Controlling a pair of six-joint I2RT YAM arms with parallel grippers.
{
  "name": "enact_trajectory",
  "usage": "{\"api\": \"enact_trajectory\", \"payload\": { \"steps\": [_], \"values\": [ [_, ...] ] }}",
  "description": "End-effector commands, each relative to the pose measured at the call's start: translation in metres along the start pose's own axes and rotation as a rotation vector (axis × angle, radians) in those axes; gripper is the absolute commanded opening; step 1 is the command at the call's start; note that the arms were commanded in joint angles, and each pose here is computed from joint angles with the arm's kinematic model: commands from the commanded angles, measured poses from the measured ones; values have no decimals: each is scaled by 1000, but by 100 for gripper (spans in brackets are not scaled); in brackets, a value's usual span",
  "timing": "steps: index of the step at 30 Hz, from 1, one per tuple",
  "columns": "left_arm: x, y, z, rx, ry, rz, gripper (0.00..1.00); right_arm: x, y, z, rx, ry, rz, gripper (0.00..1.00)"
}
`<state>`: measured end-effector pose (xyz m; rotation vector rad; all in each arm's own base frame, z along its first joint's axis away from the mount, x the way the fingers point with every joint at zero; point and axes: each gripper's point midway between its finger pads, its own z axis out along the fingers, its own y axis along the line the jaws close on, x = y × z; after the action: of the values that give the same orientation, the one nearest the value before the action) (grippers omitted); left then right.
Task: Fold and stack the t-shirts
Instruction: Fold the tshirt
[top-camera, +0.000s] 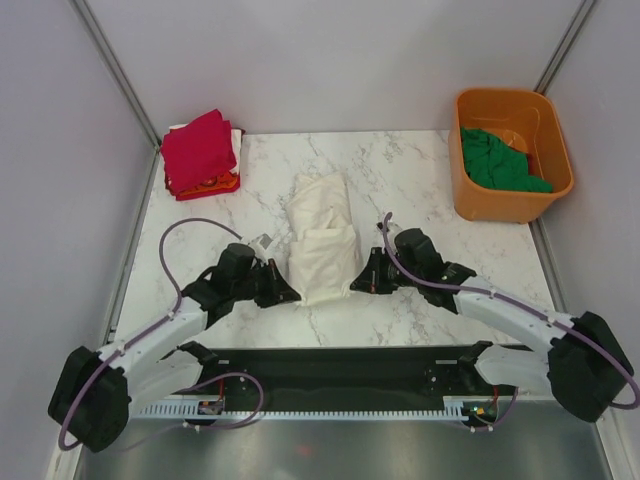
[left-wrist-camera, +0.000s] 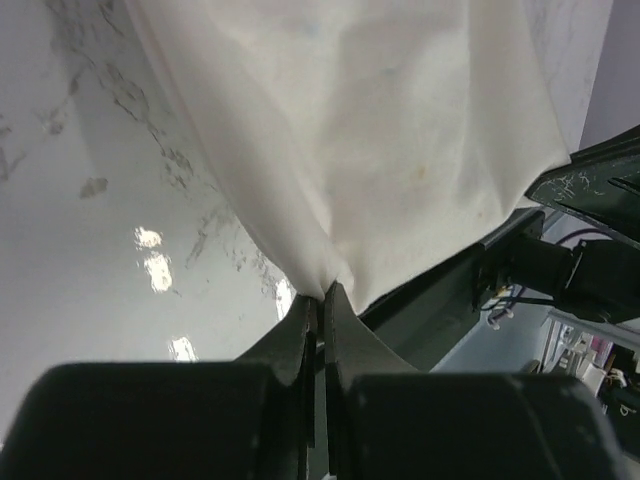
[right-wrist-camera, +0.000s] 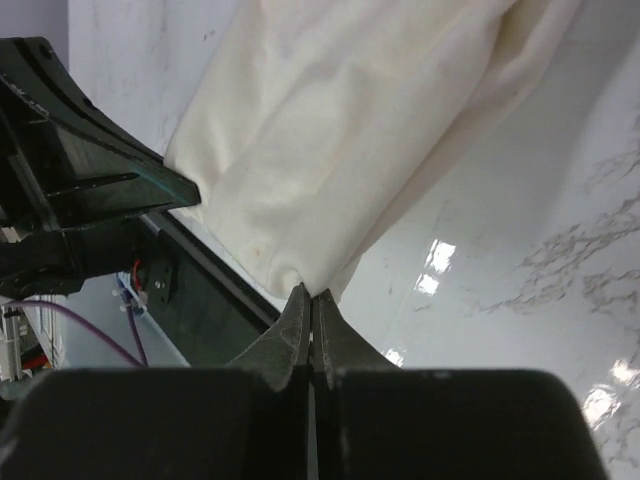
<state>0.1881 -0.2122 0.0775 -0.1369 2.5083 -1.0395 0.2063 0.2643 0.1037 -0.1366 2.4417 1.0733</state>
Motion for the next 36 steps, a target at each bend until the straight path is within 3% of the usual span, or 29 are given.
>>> {"api": "enact_trajectory", "payload": {
  "steps": [1,6,9,15,27,36],
  "values": [
    [22,2,-21,-53,46,-76,2,17,9,-19,22,1,30,0],
    [0,-35,-66,5,-65,-30,2,8,31,-44,2,-58,11,0],
    [-17,-54,-83,-3,-98,6,2,-19,44,-55,22,-139,-27,0],
    [-55,-83,-87,-20,-141,85,2,-59,54,-52,105,-183,-112,0],
    [-132,-105,-53,-131,-176,189,2,-134,41,-17,195,-196,-169,0],
    [-183,-75,-8,-259,-154,193,2,-179,15,26,234,-161,-153,0]
  ]
}}
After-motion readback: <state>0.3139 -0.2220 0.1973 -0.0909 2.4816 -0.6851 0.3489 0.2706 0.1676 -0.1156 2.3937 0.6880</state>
